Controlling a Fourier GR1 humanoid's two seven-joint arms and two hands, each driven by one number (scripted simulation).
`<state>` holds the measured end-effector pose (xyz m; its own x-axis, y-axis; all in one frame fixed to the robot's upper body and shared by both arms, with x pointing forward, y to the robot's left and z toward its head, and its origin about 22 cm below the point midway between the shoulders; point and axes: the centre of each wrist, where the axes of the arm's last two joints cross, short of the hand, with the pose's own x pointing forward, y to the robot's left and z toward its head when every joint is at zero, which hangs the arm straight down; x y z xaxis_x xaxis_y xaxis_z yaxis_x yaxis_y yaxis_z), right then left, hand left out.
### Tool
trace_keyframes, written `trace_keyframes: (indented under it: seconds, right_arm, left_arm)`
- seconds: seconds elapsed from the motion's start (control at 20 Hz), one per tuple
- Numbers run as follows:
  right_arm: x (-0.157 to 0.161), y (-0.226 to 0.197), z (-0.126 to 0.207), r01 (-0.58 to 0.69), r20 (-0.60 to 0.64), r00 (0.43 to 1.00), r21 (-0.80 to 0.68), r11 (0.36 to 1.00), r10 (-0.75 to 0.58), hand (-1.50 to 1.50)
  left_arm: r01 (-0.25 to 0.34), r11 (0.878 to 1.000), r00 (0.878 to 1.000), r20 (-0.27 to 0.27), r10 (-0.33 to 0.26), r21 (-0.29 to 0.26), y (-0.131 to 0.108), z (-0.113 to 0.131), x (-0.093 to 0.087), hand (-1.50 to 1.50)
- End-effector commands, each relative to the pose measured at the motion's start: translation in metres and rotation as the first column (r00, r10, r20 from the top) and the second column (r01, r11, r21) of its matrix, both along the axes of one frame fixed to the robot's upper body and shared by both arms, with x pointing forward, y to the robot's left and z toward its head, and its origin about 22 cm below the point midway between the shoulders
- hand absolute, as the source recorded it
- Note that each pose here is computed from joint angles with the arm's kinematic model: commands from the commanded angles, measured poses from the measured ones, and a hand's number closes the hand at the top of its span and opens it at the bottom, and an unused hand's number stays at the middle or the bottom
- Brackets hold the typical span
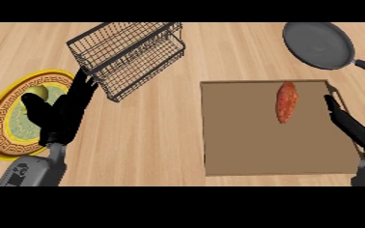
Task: Pick the sweet potato from the tray and place it in the tiered basket
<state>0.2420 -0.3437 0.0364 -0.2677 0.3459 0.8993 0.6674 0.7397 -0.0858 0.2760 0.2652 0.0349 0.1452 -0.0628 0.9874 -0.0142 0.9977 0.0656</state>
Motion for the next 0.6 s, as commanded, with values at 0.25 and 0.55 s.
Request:
trace_keyframes:
  seconds: [0.25, 0.55]
  right_arm:
    - [-0.079, 0.036, -0.031, 0.187, -0.229, 0.943, -0.242, 0.952, -0.243, -1.5]
    - [-0.122, 0.006, -0.033, 0.279, -0.453, 0.767, -0.402, 0.872, -0.454, -1.5]
  left_arm:
    - [0.152, 0.988, 0.988, -0.032, -0.153, -0.034, -0.019, -0.004, 0.002, 0.0]
    - [0.164, 0.986, 0.986, -0.027, -0.165, -0.04, -0.034, -0.004, 0.0, 0.0]
